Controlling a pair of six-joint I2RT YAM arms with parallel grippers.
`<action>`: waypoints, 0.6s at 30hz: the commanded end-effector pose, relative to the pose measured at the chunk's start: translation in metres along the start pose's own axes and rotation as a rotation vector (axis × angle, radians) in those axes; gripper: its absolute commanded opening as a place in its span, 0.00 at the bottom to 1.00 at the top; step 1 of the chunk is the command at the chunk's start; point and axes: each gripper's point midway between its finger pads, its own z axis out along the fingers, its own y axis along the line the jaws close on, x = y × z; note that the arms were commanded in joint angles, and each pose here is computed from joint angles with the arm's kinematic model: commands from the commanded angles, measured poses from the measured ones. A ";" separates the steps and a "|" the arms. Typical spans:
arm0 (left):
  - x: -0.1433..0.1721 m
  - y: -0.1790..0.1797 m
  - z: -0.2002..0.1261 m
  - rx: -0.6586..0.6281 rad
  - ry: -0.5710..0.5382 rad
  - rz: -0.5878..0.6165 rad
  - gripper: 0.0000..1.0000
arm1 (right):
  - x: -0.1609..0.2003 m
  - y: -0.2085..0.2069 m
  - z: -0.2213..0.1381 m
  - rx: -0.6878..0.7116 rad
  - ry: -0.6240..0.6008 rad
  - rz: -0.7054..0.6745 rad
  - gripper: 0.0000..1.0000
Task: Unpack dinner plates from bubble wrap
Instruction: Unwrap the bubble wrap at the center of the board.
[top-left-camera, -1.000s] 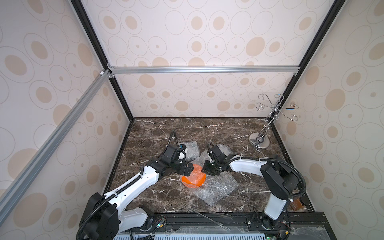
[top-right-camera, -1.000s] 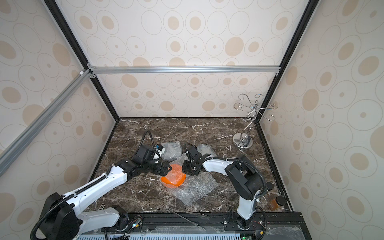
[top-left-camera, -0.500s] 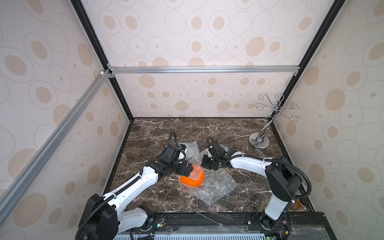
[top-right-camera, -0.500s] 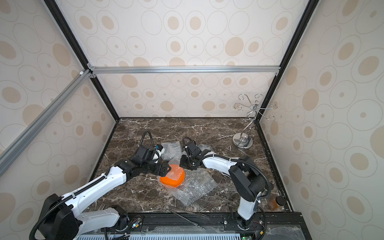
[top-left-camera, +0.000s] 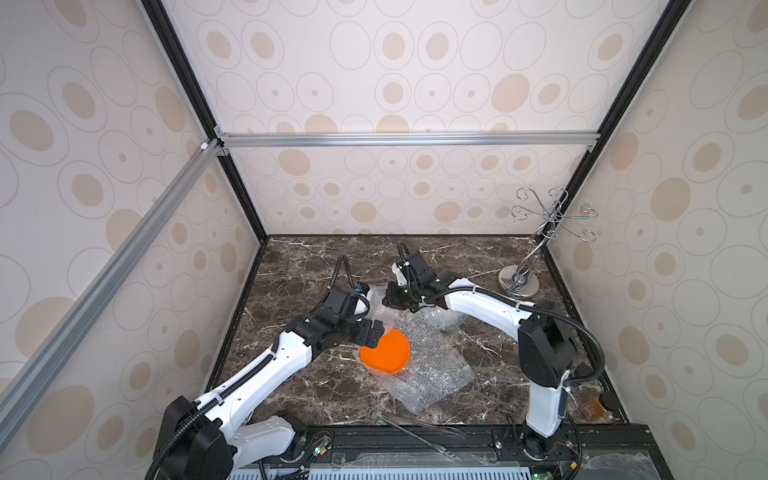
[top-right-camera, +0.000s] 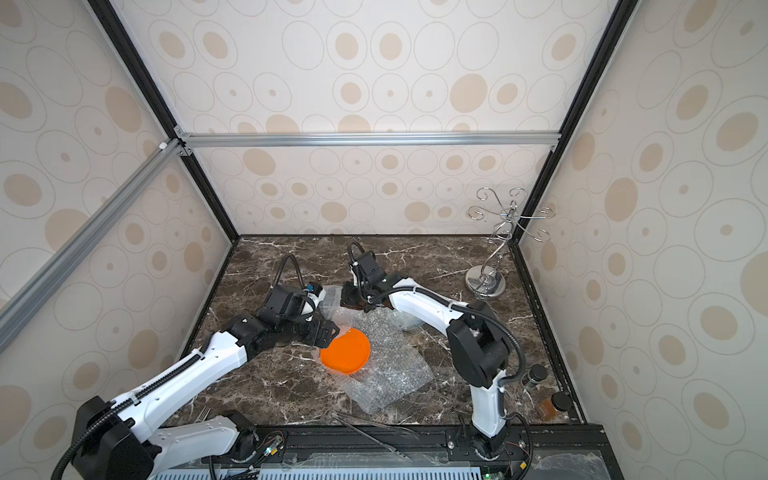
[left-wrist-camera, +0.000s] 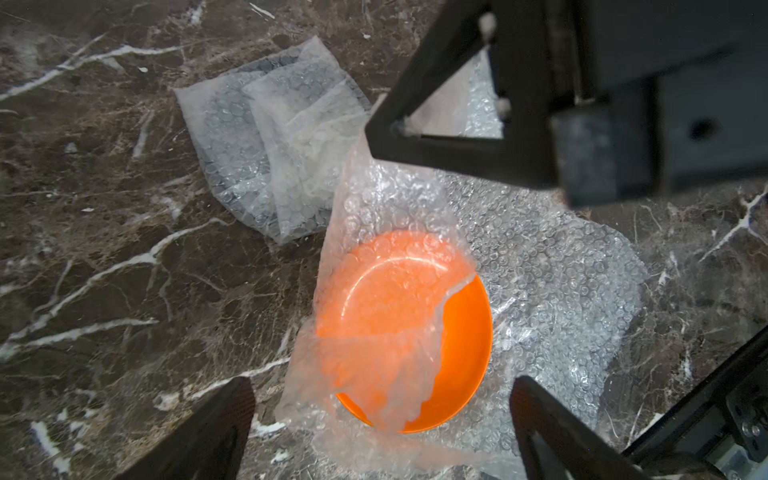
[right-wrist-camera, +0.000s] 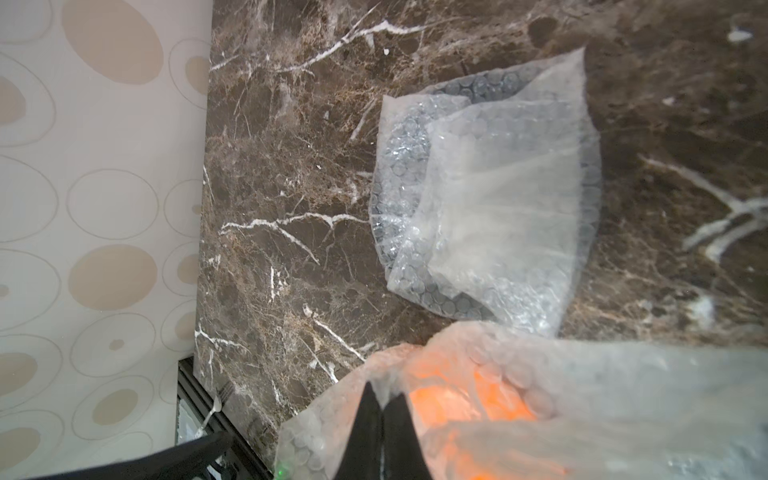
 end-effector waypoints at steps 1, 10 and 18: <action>-0.006 0.008 -0.018 -0.054 -0.033 -0.025 0.97 | 0.000 0.001 0.012 0.023 0.052 -0.055 0.00; 0.003 0.011 -0.039 -0.054 -0.088 -0.132 0.97 | -0.025 -0.004 0.046 0.046 0.068 -0.104 0.06; 0.008 -0.015 -0.033 0.140 -0.137 -0.303 0.94 | -0.039 -0.008 0.057 0.047 0.080 -0.119 0.32</action>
